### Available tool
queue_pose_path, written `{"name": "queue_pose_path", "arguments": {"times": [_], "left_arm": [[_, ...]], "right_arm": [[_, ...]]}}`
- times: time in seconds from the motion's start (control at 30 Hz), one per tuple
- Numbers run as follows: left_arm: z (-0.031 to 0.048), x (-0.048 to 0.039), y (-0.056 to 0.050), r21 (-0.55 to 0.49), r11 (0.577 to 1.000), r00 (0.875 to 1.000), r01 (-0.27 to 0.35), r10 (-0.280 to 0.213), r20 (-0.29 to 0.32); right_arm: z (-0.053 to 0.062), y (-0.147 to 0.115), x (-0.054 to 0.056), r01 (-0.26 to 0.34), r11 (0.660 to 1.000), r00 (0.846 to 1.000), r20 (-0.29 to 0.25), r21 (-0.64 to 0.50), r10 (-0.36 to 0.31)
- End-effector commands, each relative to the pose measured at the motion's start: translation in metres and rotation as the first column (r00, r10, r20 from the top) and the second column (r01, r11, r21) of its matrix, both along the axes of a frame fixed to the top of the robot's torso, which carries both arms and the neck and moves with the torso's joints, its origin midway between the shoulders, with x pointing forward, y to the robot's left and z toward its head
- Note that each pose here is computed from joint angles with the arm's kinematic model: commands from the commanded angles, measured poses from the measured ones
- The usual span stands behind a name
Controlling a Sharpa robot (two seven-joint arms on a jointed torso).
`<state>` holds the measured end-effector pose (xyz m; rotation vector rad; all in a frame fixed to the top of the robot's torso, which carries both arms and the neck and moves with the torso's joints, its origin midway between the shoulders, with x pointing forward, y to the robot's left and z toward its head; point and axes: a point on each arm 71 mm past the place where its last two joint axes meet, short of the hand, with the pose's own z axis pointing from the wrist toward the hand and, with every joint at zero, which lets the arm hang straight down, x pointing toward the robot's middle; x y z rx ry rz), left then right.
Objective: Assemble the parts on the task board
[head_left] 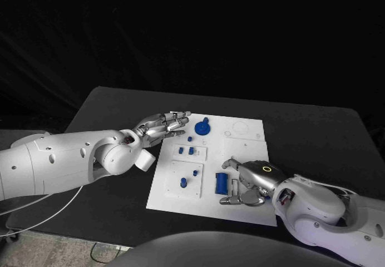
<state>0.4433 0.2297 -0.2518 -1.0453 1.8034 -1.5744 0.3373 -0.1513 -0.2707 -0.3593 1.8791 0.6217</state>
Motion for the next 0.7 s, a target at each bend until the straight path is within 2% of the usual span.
{"name": "queue_pose_path", "arguments": {"times": [0.03,0.17,0.3,0.4,0.53,0.7], "left_arm": [[0.0005,-0.0010,-0.002,-0.016,1.000,1.000,0.020,-0.020,0.001],[0.0006,-0.0010,-0.002,-0.016,1.000,1.000,0.018,-0.018,0.002],[0.0008,-0.0009,-0.002,-0.017,1.000,1.000,0.016,-0.016,0.005],[0.0016,-0.0007,-0.002,-0.022,1.000,1.000,0.013,-0.013,0.015],[0.0030,-0.0006,-0.002,-0.028,1.000,0.999,0.011,-0.010,0.034],[0.0034,-0.0004,-0.003,-0.029,1.000,0.999,0.010,-0.009,0.040]], "right_arm": [[0.006,-0.002,0.000,0.006,0.998,0.999,0.047,0.059,-0.009],[0.014,-0.008,0.002,0.019,0.995,0.998,0.059,0.098,-0.025],[0.025,-0.016,0.009,0.058,0.989,0.997,0.039,0.136,-0.064],[0.032,-0.025,0.016,0.118,0.979,0.993,-0.021,0.168,-0.116],[0.041,-0.038,0.027,0.205,0.963,0.975,-0.118,0.175,-0.186],[0.045,-0.049,0.036,0.250,0.958,0.960,-0.164,0.138,-0.227]]}}
